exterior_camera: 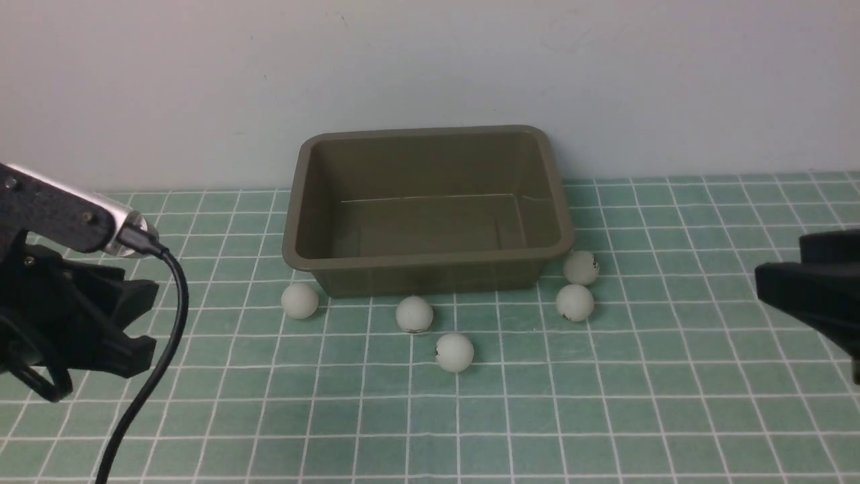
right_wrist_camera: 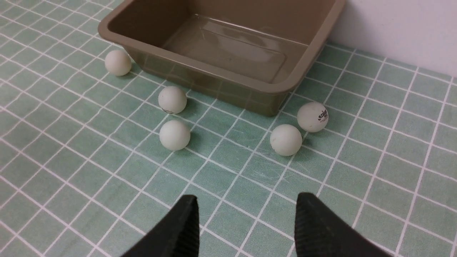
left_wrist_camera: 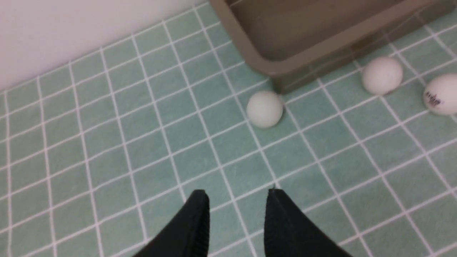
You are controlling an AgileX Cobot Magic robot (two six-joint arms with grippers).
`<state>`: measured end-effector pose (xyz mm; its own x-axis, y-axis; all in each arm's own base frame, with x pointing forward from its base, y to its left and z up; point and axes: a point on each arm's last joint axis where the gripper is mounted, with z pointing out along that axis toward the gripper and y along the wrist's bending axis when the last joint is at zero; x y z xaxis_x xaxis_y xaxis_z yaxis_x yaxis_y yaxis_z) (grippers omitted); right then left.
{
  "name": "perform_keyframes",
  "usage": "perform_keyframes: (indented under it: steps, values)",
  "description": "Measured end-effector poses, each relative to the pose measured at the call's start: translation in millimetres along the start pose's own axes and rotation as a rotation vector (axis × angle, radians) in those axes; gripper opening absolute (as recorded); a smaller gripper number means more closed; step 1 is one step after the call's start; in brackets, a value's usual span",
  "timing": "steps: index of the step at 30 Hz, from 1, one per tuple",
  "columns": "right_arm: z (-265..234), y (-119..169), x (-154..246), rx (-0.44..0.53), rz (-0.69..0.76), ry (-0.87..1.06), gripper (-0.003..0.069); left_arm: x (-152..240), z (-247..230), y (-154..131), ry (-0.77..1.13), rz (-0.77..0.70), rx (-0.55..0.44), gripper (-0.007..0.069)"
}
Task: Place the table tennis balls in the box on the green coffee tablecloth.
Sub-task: 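Reach for and grasp a ping pong ball on the table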
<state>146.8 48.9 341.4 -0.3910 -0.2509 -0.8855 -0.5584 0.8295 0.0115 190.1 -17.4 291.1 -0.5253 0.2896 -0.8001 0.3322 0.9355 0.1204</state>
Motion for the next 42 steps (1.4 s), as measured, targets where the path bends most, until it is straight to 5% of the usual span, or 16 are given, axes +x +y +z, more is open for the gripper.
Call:
perform_keyframes:
  steps: [6,15,25,29,42]
  values:
    - [25,-13,-3,-0.051,0.042,0.099,0.0340,-6,5,-3,-0.071,-0.002,0.048,0.0212]
    - [82,-45,-2,-0.071,0.121,0.235,0.0410,-6,4,-9,-0.064,-0.002,0.116,0.0399]
    - [155,-91,-17,-0.082,0.150,0.338,0.0420,-8,4,-11,-0.083,-0.061,0.143,0.0406]
    - [191,-107,-20,-0.087,0.037,0.440,0.0420,-8,4,-11,-0.084,-0.063,0.144,0.0406]
    - [267,-110,-8,-0.133,-0.086,0.548,0.0420,-8,4,-11,-0.084,-0.062,0.144,0.0406]
